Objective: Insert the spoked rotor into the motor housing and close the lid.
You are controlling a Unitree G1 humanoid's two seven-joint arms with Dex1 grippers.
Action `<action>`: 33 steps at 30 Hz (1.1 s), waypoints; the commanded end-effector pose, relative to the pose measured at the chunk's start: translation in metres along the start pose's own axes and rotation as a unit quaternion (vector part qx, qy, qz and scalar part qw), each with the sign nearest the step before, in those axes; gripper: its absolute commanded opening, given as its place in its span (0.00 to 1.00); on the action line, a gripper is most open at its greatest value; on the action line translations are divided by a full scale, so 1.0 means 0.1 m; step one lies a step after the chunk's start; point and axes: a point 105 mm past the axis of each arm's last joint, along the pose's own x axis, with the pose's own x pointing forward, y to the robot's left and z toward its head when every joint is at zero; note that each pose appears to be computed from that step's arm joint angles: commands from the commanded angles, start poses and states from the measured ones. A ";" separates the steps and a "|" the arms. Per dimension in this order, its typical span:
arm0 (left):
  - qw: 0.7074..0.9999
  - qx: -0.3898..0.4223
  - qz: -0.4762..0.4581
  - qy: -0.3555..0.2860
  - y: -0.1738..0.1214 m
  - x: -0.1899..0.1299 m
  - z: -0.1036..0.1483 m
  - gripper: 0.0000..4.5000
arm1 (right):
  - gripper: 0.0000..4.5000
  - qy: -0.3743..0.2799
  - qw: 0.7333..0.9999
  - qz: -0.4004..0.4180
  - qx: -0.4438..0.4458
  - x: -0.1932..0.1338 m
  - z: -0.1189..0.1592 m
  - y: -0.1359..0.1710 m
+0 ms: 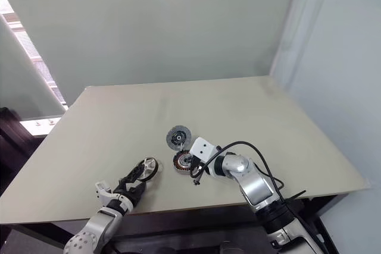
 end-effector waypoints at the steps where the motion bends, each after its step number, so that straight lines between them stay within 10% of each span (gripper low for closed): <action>1: 0.999 -0.016 0.041 -0.011 0.11 0.08 -0.01 1.00 | 0.01 -0.026 0.999 -0.019 -0.013 -0.06 0.16 -0.09; 33: 0.992 0.065 -0.044 -0.097 -0.58 0.24 0.24 1.00 | 0.01 -0.038 0.999 -0.036 0.014 -0.05 0.12 -0.02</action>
